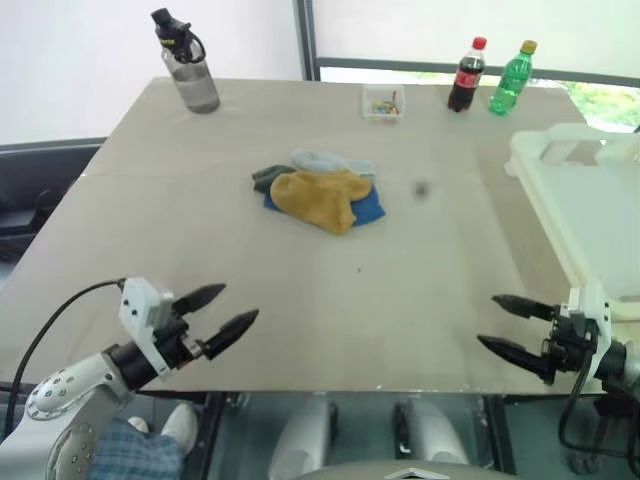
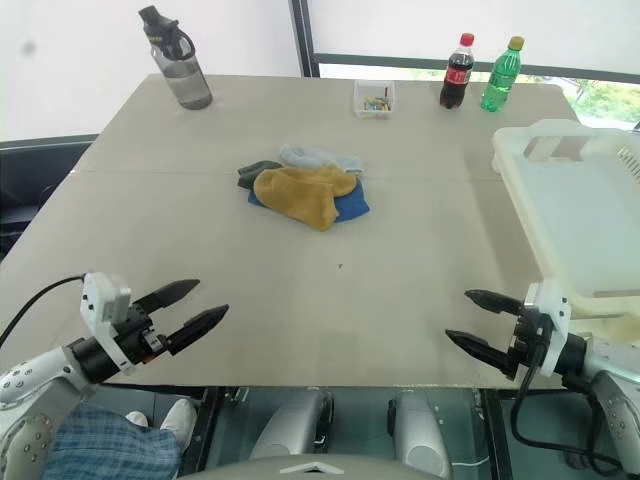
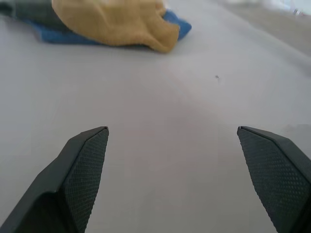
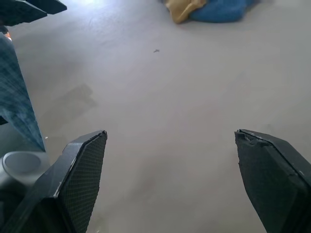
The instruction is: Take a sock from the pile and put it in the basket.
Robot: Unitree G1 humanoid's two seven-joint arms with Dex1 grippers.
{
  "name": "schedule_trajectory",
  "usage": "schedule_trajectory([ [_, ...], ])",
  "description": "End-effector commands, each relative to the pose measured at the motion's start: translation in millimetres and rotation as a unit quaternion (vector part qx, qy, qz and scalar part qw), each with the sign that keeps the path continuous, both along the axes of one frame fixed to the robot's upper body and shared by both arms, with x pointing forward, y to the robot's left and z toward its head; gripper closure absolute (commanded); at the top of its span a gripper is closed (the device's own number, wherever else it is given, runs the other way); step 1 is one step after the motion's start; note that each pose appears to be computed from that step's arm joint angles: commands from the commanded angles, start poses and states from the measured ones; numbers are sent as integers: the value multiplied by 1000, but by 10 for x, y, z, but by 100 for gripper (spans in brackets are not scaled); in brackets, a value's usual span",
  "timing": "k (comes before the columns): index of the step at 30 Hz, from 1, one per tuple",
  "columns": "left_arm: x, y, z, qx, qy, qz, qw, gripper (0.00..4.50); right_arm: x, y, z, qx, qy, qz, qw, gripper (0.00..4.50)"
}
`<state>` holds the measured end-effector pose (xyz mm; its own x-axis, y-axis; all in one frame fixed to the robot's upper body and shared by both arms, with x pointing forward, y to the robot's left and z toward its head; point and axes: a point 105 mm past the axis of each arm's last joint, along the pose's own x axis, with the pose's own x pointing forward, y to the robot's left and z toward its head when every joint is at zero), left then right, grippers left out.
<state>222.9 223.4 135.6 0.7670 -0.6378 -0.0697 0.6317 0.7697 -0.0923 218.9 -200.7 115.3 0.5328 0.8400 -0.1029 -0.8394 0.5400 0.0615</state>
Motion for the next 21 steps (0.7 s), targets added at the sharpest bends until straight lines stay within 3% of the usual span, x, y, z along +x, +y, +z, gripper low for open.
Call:
schedule_trajectory([
  [1, 27, 42, 278, -34, -53, -4, 998, 0, 84, 33, 265, 17, -68, -6, 997, 20],
  [6, 64, 58, 299, -25, -60, -3, 998, 0, 188, 37, 374, 13, -117, -14, 993, 20],
  [15, 223, 52, 286, -9, -68, 6, 998, 0, 166, 53, 331, 0, -106, 3, 994, 20],
  [21, 555, -85, 324, 29, -106, 34, 993, 0, 142, 93, 318, 0, -97, 13, 995, 20],
])
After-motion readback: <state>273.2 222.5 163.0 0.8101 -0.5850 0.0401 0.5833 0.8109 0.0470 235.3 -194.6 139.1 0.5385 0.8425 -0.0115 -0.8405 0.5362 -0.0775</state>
